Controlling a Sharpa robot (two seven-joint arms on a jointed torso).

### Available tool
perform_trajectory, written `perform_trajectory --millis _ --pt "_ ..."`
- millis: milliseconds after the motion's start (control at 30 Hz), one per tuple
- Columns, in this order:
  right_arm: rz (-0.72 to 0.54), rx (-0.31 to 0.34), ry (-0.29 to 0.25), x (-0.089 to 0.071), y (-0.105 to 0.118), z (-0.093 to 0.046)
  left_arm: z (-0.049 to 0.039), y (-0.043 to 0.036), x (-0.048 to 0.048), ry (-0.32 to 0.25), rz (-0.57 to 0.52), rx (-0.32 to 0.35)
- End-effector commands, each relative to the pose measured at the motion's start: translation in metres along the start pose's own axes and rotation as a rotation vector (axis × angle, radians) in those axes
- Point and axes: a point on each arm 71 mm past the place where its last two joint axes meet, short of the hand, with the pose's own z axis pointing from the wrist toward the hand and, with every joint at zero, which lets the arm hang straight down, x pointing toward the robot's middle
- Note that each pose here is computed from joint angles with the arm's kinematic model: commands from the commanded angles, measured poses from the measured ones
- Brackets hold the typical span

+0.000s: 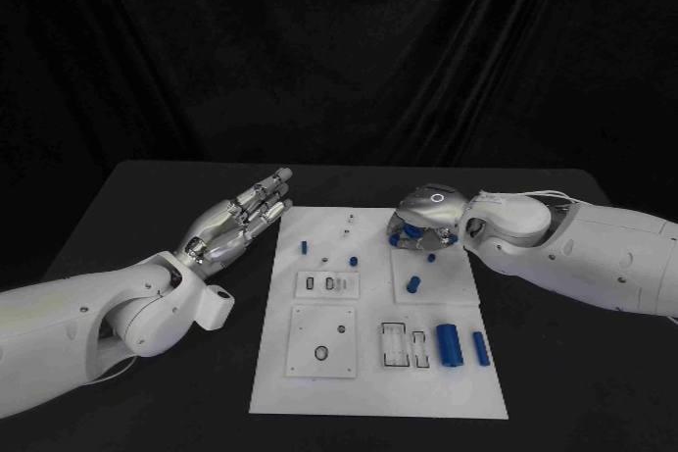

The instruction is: Assemble the parts on the task board

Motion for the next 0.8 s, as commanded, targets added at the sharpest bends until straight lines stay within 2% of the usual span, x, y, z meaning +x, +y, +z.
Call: perform_trajectory --millis 33,300,533,800 --pt "0.013 -0.015 -0.023 -0.001 0.002 0.001 0.0009 -0.0079 0.0006 0.017 -0.003 0.102" --pt "0.013 -0.031 -0.039 -0.002 0.004 0.002 0.0011 -0.0070 -0.0005 0.016 -0.003 0.097" --pt "0.012 -0.038 -0.079 -0.006 0.007 -0.001 0.0004 -0.0066 -0.0022 0.013 0.000 0.092" --pt "0.036 -0.010 -0.109 -0.032 0.003 0.007 -0.0011 -0.0066 -0.0013 0.015 -0.004 0.078"
